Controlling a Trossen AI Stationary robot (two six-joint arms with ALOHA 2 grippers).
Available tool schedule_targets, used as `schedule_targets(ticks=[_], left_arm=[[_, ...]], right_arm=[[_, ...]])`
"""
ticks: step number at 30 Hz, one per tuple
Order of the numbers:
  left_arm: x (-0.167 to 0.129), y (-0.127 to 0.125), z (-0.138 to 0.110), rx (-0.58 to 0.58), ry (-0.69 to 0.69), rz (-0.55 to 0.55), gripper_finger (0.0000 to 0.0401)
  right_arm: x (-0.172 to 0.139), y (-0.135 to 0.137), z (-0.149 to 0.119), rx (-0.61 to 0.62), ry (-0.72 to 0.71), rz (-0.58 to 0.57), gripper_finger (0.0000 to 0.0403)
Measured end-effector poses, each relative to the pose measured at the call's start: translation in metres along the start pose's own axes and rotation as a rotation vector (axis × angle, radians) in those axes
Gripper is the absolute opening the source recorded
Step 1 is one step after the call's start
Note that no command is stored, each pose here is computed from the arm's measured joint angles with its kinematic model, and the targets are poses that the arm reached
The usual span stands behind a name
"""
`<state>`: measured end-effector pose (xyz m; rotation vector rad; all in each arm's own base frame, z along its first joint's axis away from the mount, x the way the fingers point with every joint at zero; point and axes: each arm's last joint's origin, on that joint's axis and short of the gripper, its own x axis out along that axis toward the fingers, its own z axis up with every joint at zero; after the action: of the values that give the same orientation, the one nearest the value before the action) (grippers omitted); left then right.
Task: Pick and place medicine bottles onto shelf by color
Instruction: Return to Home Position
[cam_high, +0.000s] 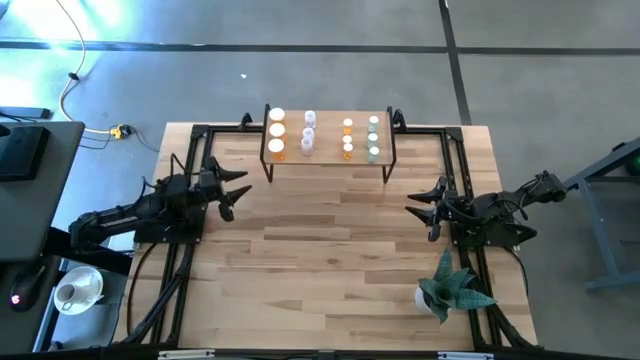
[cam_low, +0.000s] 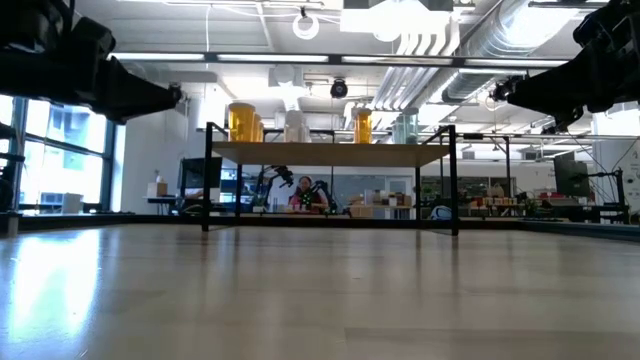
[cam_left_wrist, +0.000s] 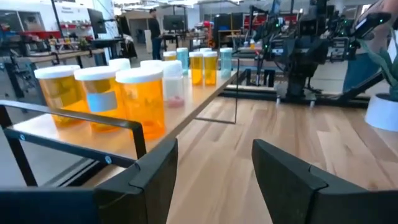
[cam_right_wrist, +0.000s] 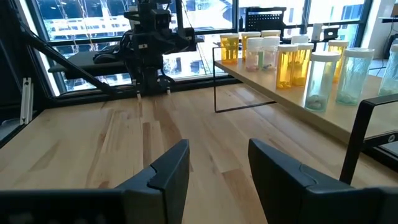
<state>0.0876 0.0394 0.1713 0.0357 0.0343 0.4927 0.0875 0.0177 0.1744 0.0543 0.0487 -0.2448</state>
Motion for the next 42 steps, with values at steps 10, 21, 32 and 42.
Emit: schedule_targets(ticks=[10,21,32,42], left_arm=[[0.0,-0.0004,-0.0001,-0.168,0.002,-0.013,0.0195],[0.0,-0.0003,-0.0002,-0.168,0.002,-0.011,0.0195],[0.0,-0.0003,-0.0002,-0.168,0.002,-0.011,0.0195],[0.0,-0.0003,-0.0002,-0.168,0.002,-0.011,0.0195]], right_arm=[[0.0,0.0,0.0,0.0,0.0,0.0,0.0156],[0.0,0.0,0.0,0.0,0.0,0.0,0.0156],[0.0,0.0,0.0,0.0,0.0,0.0,0.0156],[0.0,0.0,0.0,0.0,0.0,0.0,0.0156]])
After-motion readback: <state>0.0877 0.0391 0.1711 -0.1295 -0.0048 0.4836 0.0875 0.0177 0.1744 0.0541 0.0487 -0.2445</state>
